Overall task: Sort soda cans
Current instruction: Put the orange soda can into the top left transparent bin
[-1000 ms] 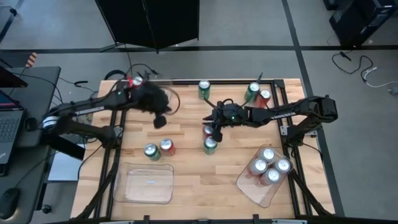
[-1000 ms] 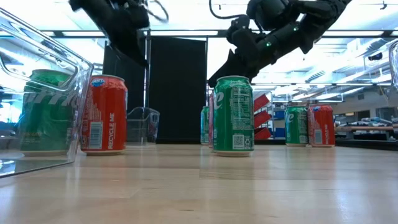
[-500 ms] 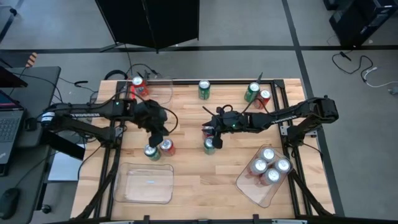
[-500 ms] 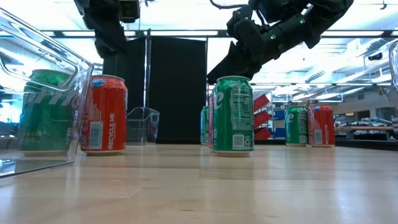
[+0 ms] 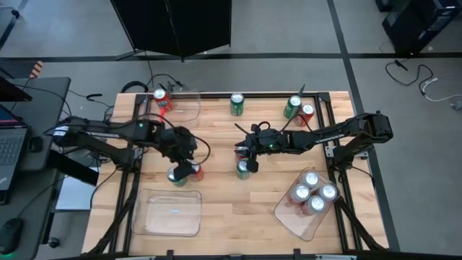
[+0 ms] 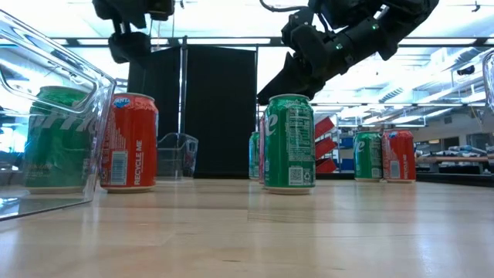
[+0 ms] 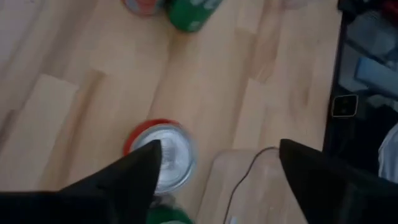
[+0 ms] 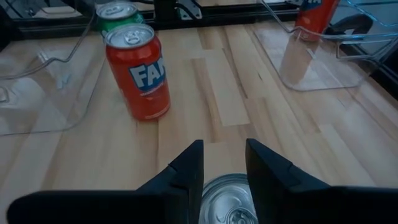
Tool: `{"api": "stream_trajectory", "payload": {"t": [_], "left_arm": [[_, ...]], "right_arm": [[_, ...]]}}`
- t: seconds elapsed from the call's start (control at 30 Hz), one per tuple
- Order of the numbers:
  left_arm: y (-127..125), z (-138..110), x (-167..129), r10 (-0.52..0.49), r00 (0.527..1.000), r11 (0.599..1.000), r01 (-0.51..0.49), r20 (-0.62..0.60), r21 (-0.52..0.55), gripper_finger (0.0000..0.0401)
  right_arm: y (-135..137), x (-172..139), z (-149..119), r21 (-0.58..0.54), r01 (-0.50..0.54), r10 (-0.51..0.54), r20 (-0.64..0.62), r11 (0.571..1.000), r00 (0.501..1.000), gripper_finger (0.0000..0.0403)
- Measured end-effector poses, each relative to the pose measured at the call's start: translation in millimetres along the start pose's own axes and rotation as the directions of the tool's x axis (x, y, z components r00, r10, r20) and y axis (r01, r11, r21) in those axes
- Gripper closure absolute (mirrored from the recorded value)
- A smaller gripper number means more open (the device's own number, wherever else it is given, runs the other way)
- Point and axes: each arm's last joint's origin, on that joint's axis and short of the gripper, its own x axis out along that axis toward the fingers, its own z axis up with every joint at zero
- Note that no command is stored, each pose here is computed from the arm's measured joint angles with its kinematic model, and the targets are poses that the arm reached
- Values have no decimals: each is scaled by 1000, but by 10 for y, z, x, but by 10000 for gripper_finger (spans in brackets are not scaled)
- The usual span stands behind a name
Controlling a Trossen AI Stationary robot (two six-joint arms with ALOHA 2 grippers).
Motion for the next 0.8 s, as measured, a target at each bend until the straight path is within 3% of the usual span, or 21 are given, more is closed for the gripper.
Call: {"api": "stream_trajectory", "payload": {"t": [0.13, 0.33, 0.8], "left_arm": [[-49, -23, 113, 25, 996, 999, -21, -87, 41, 35], [-64, -31, 241, 47, 988, 998, -40, -149, 53, 39], [-26, -29, 192, 194, 974, 979, -185, -117, 87, 65]], "right_arm": [[-2, 0, 4, 1, 0, 0, 4, 1000, 1000, 297], [-2, 0, 0, 0, 1, -1, 0, 1000, 1000, 297], [-3, 0, -1, -6, 1, -1, -1, 1000, 1000, 297]]}}
